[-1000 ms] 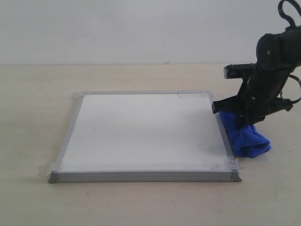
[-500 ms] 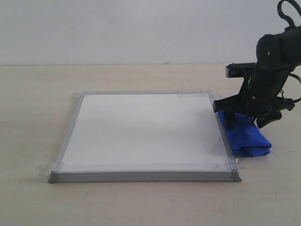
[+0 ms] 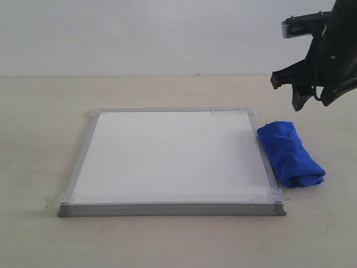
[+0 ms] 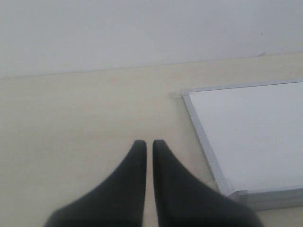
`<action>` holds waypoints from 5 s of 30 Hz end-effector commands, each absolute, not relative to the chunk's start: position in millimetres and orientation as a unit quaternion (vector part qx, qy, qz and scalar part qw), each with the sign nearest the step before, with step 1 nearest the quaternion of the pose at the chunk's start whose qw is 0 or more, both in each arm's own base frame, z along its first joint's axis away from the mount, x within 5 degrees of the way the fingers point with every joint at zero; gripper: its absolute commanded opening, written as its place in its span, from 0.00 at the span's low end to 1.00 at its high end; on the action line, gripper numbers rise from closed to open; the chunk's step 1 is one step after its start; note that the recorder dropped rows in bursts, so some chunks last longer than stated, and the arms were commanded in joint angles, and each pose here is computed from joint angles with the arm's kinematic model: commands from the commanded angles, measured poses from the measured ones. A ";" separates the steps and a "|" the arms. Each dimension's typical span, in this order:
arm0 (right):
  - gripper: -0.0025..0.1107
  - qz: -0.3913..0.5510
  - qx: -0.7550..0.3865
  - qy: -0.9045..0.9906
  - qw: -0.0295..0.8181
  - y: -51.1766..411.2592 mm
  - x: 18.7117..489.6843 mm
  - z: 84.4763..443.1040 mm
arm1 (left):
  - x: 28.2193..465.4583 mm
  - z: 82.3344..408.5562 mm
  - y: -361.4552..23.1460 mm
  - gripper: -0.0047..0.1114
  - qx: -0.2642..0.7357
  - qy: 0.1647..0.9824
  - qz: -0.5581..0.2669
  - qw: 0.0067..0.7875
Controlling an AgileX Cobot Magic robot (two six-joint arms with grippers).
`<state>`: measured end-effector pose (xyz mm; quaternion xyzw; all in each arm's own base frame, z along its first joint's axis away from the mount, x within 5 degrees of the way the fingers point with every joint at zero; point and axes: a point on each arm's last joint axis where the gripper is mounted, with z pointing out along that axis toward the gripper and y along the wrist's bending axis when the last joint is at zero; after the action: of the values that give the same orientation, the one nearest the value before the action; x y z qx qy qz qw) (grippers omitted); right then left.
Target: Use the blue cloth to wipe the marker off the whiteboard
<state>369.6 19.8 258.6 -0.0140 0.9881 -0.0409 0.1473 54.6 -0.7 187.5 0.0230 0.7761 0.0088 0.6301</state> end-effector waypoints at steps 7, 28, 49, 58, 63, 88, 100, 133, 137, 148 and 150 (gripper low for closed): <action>0.02 -0.022 -0.038 0.989 0.143 18.6 334.4 299.4 | 54.5 186.4 -1.1 0.08 0.024 0.777 0.006 0.630; 0.02 0.094 -0.070 0.936 0.331 29.7 189.3 310.1 | 54.5 186.4 -1.1 0.08 0.024 0.777 0.006 0.630; 0.02 0.110 -0.084 0.841 0.522 27.3 104.3 372.3 | 54.5 186.4 -1.0 0.08 0.023 0.777 0.006 0.629; 0.02 0.101 -0.086 0.750 0.648 20.5 49.2 380.7 | 54.5 186.4 -1.0 0.08 0.023 0.777 0.006 0.629; 0.02 0.046 -0.102 0.712 0.693 15.4 50.7 333.2 | 54.5 186.4 -1.0 0.08 0.023 0.777 0.006 0.629; 0.02 0.029 -0.019 0.788 0.615 7.4 53.6 183.3 | 54.5 186.4 -1.0 0.08 0.023 0.777 0.006 0.629; 0.02 0.013 0.013 0.789 0.614 1.4 53.7 182.9 | 54.5 186.4 -1.0 0.08 0.023 0.777 0.006 0.629; 0.02 0.001 -0.002 0.790 0.613 1.4 53.6 182.7 | 54.5 186.4 -1.0 0.08 0.023 0.777 0.006 0.629; 0.02 0.001 -0.002 0.790 0.613 1.4 53.6 182.7 | 54.5 186.4 -1.0 0.08 0.023 0.777 0.006 0.629; 0.02 0.001 -0.002 0.790 0.613 1.4 53.6 182.7 | 54.5 186.4 -1.0 0.08 0.023 0.777 0.006 0.629; 0.02 0.001 -0.002 0.790 0.613 1.4 53.6 182.7 | 54.5 186.4 -1.0 0.08 0.023 0.777 0.006 0.629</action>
<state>53.7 2.0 182.0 0.0002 0.7932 0.0085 0.6089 54.6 -0.7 187.5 0.0230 0.7761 0.0088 0.6301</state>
